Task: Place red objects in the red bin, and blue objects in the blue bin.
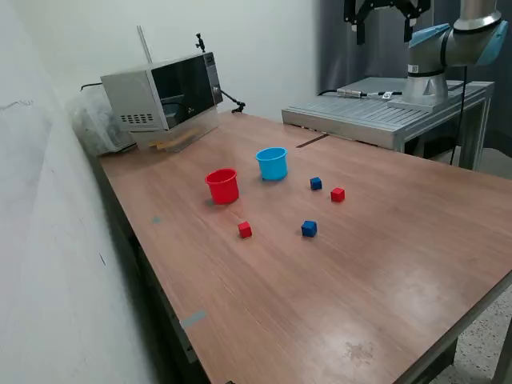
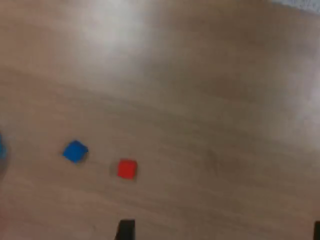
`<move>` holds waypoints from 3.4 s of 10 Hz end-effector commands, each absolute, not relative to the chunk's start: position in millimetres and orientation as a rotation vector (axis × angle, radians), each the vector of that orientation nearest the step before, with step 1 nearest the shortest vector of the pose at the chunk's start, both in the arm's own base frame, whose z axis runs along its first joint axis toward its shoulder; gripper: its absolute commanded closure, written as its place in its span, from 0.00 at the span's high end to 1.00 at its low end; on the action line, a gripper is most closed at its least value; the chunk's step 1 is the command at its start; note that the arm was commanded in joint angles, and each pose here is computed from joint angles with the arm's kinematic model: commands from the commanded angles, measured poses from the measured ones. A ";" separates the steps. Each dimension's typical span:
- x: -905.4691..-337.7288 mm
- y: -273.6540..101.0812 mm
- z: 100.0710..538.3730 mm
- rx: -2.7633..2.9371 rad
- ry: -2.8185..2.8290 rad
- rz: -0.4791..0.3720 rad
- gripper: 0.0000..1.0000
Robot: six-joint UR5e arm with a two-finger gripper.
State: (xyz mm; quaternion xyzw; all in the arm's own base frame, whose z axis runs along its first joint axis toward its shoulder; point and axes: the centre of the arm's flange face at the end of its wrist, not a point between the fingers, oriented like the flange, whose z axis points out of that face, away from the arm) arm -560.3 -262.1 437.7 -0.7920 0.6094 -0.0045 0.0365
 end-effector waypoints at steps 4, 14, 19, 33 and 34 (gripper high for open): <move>-652.6 -328.5 315.0 -2.533 1.831 0.060 1.00; -775.8 -247.7 198.5 -2.229 2.288 0.155 1.00; -802.0 -238.1 185.2 -2.073 2.403 0.267 1.00; -821.4 -163.6 167.4 -1.972 2.456 0.245 1.00; -823.4 -166.3 162.4 -1.975 2.452 0.243 1.00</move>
